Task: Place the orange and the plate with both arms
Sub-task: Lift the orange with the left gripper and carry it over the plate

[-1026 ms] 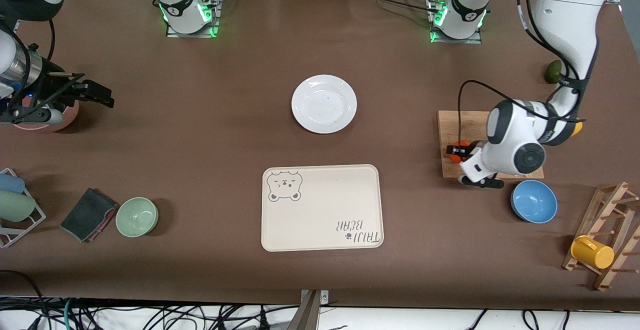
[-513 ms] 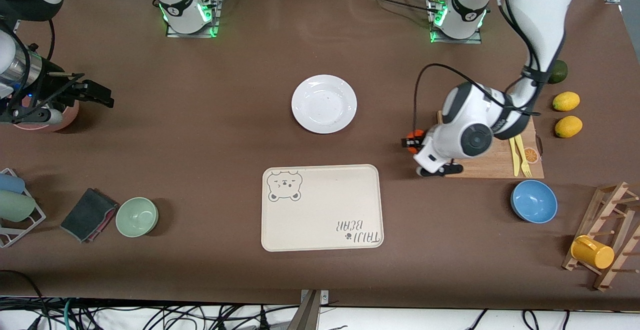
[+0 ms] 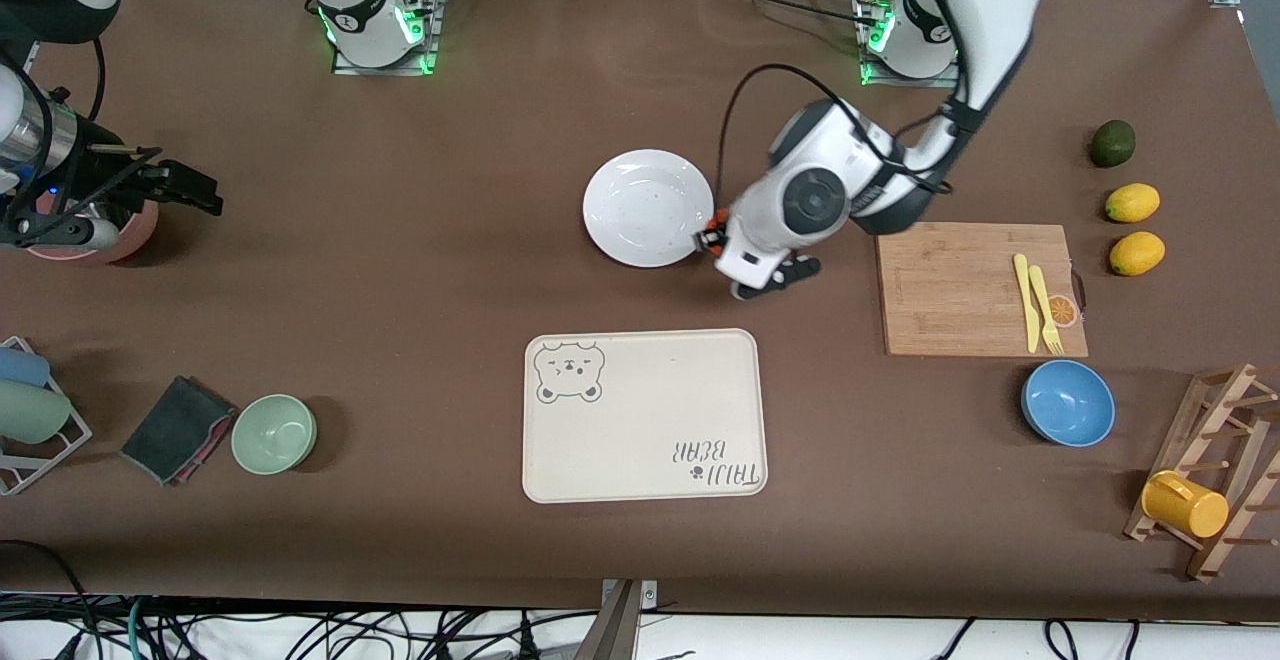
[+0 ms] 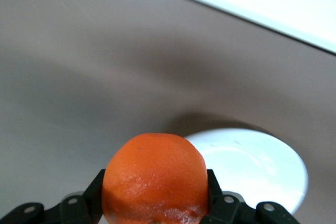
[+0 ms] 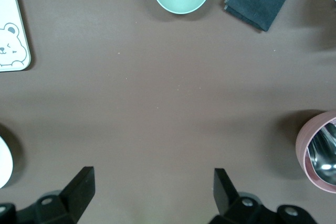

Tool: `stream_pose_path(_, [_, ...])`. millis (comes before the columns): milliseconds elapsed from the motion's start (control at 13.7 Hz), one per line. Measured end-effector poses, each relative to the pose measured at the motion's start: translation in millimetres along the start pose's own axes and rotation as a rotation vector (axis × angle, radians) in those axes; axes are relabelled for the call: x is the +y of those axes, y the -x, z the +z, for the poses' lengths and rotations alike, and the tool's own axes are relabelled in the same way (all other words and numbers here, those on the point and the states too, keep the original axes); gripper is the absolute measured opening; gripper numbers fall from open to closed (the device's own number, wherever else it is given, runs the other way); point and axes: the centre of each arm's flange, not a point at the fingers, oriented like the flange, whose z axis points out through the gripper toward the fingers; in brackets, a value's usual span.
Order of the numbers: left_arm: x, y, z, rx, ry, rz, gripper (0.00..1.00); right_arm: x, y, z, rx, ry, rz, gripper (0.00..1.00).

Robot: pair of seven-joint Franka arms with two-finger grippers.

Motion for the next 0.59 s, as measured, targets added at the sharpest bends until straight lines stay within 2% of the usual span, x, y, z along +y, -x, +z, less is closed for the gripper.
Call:
stream_pose_path(147, [27, 39, 17, 0.019, 0.024, -0.049, 0.74, 0, 0, 0, 0.000, 0.000, 0.000, 1.00])
stream_pose_path(293, [44, 62, 38, 0.022, 0.052, -0.085, 0.74, 0, 0, 0, -0.001, 0.000, 0.001, 1.00])
stream_pose_path(586, [55, 67, 82, 0.004, 0.089, -0.131, 0.74, 0, 0, 0, -0.002, 0.000, 0.001, 1.00])
